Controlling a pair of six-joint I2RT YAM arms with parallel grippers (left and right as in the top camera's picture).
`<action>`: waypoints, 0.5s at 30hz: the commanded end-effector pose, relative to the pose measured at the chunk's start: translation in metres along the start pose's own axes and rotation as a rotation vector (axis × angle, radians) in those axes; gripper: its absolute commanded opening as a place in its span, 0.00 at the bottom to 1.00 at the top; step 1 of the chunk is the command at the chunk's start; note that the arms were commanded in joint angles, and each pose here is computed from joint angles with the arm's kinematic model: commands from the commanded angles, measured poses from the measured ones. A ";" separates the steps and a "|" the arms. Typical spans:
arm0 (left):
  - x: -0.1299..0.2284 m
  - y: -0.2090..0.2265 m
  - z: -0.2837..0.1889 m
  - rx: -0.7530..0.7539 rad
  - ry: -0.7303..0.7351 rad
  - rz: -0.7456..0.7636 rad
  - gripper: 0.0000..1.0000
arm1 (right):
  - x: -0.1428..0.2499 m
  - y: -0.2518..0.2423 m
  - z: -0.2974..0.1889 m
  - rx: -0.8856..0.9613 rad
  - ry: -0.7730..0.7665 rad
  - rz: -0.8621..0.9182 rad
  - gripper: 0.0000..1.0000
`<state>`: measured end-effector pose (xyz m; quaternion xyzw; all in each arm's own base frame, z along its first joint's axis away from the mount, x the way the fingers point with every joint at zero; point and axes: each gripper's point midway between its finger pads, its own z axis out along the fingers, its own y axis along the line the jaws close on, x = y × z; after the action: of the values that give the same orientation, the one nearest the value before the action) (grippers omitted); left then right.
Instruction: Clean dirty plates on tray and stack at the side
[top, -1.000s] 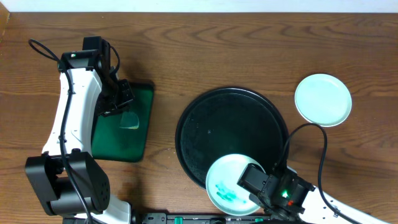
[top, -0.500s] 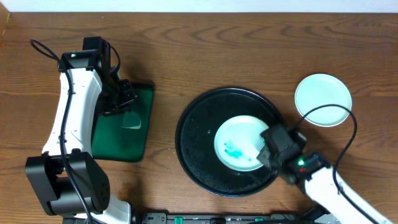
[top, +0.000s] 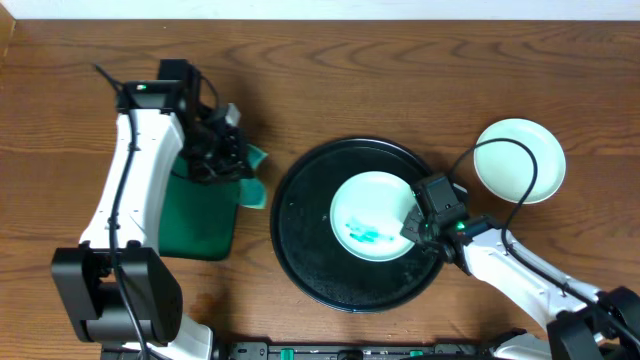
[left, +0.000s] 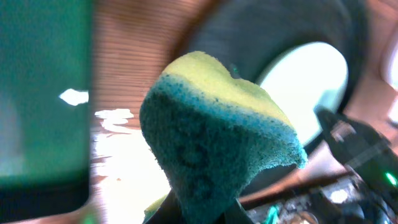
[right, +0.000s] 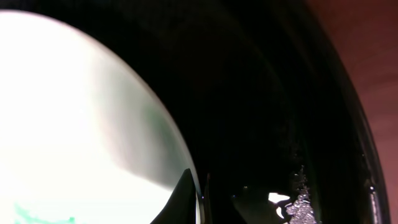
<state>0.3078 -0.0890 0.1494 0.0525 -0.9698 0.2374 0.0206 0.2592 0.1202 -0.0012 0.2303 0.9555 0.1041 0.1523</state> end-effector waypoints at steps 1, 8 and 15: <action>0.012 -0.032 0.009 0.121 0.058 0.063 0.07 | 0.030 -0.026 0.021 0.062 0.117 -0.032 0.01; 0.016 -0.045 0.017 0.118 0.072 0.105 0.07 | 0.036 -0.026 0.019 0.068 0.151 -0.044 0.01; 0.014 -0.045 0.017 0.119 0.062 0.102 0.07 | 0.058 -0.005 0.012 -0.023 0.282 0.152 0.01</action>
<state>0.2995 -0.1355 0.1584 -0.0078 -0.9576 0.2866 0.0274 0.2582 0.1333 -0.0010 0.2392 0.9526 0.1393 0.1260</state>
